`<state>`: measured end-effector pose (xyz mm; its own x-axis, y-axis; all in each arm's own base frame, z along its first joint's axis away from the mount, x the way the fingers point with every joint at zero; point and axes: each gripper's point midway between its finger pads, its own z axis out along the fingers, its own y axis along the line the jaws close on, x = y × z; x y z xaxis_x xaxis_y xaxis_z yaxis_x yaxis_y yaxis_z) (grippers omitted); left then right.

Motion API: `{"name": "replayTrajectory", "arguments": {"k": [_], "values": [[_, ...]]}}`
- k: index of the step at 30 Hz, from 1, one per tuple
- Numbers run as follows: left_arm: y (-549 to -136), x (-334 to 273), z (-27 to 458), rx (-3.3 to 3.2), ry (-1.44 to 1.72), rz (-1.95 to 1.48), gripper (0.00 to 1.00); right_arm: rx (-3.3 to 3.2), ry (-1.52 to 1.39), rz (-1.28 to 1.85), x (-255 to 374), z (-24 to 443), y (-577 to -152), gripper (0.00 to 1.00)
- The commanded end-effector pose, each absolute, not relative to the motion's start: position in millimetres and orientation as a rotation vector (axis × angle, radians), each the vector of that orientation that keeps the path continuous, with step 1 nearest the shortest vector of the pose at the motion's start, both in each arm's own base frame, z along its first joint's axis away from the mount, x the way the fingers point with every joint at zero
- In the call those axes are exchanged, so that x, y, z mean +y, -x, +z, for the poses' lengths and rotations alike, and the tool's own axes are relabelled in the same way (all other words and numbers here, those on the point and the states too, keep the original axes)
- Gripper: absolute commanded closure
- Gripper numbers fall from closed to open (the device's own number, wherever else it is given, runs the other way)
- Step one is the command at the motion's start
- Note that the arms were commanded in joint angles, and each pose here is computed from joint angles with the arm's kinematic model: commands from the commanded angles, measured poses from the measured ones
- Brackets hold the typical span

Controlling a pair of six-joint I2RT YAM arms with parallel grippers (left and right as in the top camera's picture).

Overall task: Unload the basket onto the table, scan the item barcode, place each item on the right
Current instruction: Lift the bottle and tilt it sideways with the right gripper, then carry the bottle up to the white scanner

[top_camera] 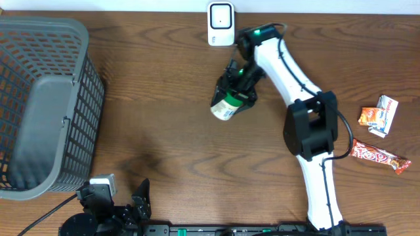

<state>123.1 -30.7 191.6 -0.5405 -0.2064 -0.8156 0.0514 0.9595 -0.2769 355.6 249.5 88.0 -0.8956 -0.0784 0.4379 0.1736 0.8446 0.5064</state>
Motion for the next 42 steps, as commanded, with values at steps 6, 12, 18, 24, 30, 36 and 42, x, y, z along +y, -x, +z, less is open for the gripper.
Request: {"name": "replayTrajectory", "arguments": {"k": [6, 12, 18, 24, 30, 36, 42], "values": [[-122.2, -32.9, 192.0, 2.118, 0.096, -0.342, 0.06, -2.603, 0.000, -0.900, 236.8, 115.1, -366.9, 0.39], [-122.2, -32.9, 192.0, 2.118, 0.096, -0.342, 0.06, -2.605, -0.013, -0.892, 237.5, 114.7, -365.3, 0.41], [-122.2, -32.9, 192.0, 2.118, 0.096, -0.342, 0.06, -2.421, -0.187, -1.287, 285.0, 152.8, -353.3, 0.50], [-122.2, -32.9, 192.0, 2.118, 0.096, -0.342, 0.06, -2.430, -0.484, -1.429, 335.2, 156.4, -347.0, 0.50], [-122.2, -32.9, 192.0, 2.118, 0.096, -0.342, 0.06, -2.734, -0.790, -1.356, 383.8, 135.1, -381.0, 0.50], [-122.2, -32.9, 192.0, 2.118, 0.096, -0.342, 0.06, -3.348, -0.946, -0.984, 389.1, 130.4, -468.5, 0.40], [-122.2, -32.9, 192.0, 2.118, 0.096, -0.342, 0.06, -3.661, -0.873, -0.869, 365.8, 154.4, -530.1, 0.41]]}}
